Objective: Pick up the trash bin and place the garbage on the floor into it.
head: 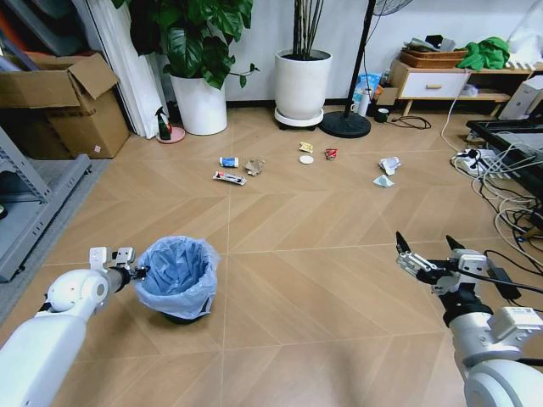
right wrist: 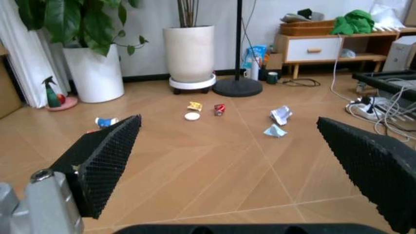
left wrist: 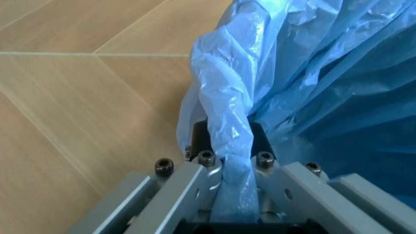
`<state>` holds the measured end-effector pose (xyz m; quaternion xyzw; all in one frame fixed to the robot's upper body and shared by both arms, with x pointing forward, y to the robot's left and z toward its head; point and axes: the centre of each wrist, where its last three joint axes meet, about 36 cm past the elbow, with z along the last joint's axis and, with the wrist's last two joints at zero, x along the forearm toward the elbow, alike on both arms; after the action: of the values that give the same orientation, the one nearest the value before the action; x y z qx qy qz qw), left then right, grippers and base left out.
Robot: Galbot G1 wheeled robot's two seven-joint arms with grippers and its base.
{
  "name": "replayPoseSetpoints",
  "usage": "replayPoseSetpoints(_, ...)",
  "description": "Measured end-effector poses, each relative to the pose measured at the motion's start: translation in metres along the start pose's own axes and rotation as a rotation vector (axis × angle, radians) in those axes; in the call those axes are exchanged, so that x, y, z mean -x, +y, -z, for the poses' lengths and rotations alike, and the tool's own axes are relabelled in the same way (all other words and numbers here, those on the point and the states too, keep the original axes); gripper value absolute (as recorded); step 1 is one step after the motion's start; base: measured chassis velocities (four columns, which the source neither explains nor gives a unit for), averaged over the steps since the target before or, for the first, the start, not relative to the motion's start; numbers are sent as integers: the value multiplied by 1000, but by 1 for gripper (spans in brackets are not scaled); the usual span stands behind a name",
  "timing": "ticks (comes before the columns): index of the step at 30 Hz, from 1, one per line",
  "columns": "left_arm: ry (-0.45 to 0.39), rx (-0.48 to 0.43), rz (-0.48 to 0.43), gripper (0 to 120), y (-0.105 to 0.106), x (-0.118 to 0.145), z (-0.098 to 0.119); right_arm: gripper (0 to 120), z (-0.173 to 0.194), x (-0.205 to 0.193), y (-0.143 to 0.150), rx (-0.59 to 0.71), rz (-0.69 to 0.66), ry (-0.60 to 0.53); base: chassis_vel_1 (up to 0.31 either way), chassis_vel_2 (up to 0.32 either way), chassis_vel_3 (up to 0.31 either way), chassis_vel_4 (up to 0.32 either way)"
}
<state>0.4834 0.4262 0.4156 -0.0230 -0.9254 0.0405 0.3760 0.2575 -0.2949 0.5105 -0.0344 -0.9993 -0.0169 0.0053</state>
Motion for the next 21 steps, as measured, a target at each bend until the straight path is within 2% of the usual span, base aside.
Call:
replayPoseSetpoints(5, -61, -26, -7, 0, -3, -16, -2, 100, 1, 1, -1, 5, -6, 7, 0, 0, 0, 0)
replayPoseSetpoints(10, -229, -46, 6, 0, -15, -49, -3, 100, 2, 2, 2, 8, -4, 29, 0, 0, 0, 0)
replayPoseSetpoints(12, -256, -48, 8, 0, -20, -56, -3, 100, 1, 3, 3, 8, -3, 32, 0, 0, 0, 0)
replayPoseSetpoints(17, -375, -43, 31, 0, -55, -96, -6, 100, 1, 4, 4, -1, -1, 36, 0, 0, 0, 0)
replayPoseSetpoints(19, -393, -43, 43, 0, -61, -103, -7, 100, 1, 5, 4, -2, -2, 34, 0, 0, 0, 0)
replayPoseSetpoints(21, -452, -47, 76, 0, -72, -114, -9, 100, 2, 5, 4, 2, -2, 29, 0, 0, 0, 0)
